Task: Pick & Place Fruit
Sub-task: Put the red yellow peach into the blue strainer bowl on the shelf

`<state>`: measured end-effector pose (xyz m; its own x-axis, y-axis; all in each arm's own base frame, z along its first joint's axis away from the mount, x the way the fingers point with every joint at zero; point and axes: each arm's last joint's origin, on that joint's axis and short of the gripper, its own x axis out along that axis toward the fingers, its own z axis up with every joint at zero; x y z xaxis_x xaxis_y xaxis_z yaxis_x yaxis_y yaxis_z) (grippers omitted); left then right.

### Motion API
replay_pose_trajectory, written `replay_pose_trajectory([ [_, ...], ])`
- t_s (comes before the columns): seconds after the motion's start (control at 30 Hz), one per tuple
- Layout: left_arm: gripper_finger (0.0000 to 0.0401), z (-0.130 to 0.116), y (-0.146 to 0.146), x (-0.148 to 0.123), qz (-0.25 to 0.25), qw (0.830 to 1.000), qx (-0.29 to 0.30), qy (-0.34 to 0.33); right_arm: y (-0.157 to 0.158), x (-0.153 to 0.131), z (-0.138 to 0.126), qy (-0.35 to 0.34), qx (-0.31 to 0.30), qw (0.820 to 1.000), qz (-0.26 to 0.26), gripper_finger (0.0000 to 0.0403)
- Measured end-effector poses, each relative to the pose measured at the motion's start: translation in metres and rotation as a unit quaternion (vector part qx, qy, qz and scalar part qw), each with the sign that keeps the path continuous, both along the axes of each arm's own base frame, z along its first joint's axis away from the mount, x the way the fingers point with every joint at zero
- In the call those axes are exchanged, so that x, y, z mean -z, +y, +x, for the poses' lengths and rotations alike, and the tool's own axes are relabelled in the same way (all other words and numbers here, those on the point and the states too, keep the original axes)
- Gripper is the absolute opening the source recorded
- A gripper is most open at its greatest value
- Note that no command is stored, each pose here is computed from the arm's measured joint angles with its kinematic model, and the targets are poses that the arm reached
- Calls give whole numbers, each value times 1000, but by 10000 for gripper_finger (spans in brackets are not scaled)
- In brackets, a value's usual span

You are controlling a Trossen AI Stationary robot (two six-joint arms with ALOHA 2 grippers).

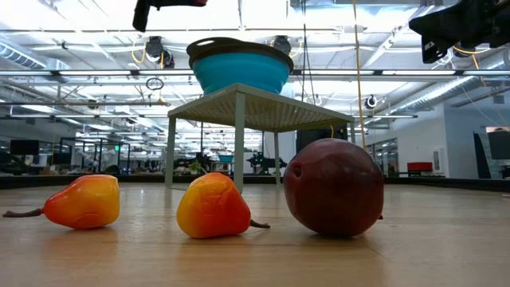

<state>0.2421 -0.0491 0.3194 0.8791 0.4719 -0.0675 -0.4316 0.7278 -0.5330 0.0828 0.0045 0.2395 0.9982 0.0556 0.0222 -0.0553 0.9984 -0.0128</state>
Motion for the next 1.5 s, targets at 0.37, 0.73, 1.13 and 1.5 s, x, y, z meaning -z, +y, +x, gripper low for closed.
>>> replay_pose_trajectory([
  [0.37, 102, 7, 38, -32, 18, 1000, -8, 10, 0, 0, 0, 2, 0, 1000, 0, 0],
  [0.73, 102, 17, 67, -66, 49, 990, -41, 125, 0, 0, 0, 2, 0, 1000, 0, 0],
  [1.13, 102, 66, 100, -70, 35, 961, -8, 273, 0, 1, 0, 3, 0, 1000, 0, 0],
  [1.5, 102, 104, 124, -52, -16, 933, 43, 356, 0, 1, 0, 5, 0, 1000, 0, 0],
])
